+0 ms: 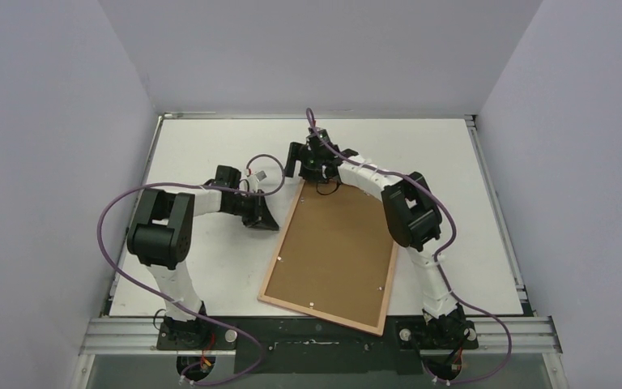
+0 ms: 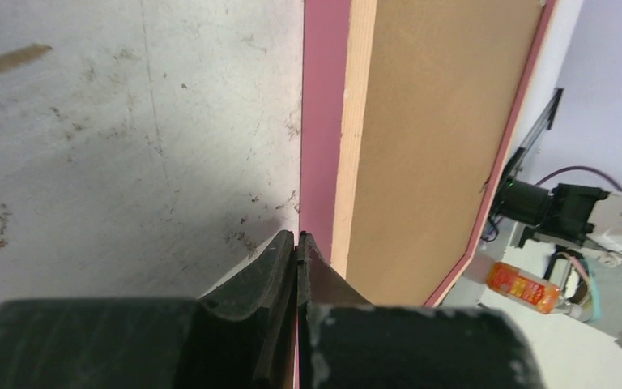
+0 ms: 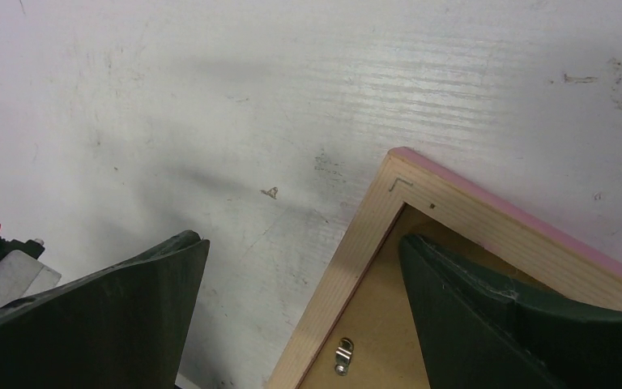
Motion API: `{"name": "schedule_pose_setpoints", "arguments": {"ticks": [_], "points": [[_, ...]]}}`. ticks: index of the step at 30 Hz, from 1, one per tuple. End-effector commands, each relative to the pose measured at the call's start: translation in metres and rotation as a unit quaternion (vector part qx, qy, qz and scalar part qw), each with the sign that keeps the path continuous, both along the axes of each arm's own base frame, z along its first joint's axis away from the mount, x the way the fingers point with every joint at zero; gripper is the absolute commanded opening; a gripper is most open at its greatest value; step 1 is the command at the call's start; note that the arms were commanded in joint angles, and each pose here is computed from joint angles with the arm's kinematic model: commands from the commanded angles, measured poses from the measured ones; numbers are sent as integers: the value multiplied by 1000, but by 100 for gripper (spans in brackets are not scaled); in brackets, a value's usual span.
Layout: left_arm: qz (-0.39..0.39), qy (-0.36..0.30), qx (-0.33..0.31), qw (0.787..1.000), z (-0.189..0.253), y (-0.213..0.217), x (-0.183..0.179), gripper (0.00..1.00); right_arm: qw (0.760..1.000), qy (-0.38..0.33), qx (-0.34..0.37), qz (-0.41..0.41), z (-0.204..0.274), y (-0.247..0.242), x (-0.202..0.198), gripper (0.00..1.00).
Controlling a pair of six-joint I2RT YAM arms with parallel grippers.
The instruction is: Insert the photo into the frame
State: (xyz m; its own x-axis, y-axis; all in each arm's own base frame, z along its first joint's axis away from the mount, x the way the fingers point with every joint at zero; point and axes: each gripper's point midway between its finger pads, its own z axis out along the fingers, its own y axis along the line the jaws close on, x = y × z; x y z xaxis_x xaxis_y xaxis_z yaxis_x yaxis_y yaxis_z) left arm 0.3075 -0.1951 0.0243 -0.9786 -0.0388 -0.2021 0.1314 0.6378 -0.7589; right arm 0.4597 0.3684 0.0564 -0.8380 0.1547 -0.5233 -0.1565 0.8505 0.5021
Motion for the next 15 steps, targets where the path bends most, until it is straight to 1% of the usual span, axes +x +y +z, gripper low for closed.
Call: {"name": "schedule_pose_setpoints", "arguments": {"ticks": [1, 5, 9, 15], "points": [[-45, -42, 38, 997, 6, 1, -2, 0, 1000, -18, -1, -5, 20, 9, 1, 93], [-63, -38, 48, 996, 0, -2, -11, 0, 1000, -22, 9, 5, 26, 26, 8, 93], [-71, -48, 42, 995, 1, -11, -17, 0, 998, -28, 38, 29, 33, 63, 10, 93], [-85, -48, 35, 995, 2, -20, -23, 0, 994, -16, 89, 66, 39, 114, -4, 93]]}}
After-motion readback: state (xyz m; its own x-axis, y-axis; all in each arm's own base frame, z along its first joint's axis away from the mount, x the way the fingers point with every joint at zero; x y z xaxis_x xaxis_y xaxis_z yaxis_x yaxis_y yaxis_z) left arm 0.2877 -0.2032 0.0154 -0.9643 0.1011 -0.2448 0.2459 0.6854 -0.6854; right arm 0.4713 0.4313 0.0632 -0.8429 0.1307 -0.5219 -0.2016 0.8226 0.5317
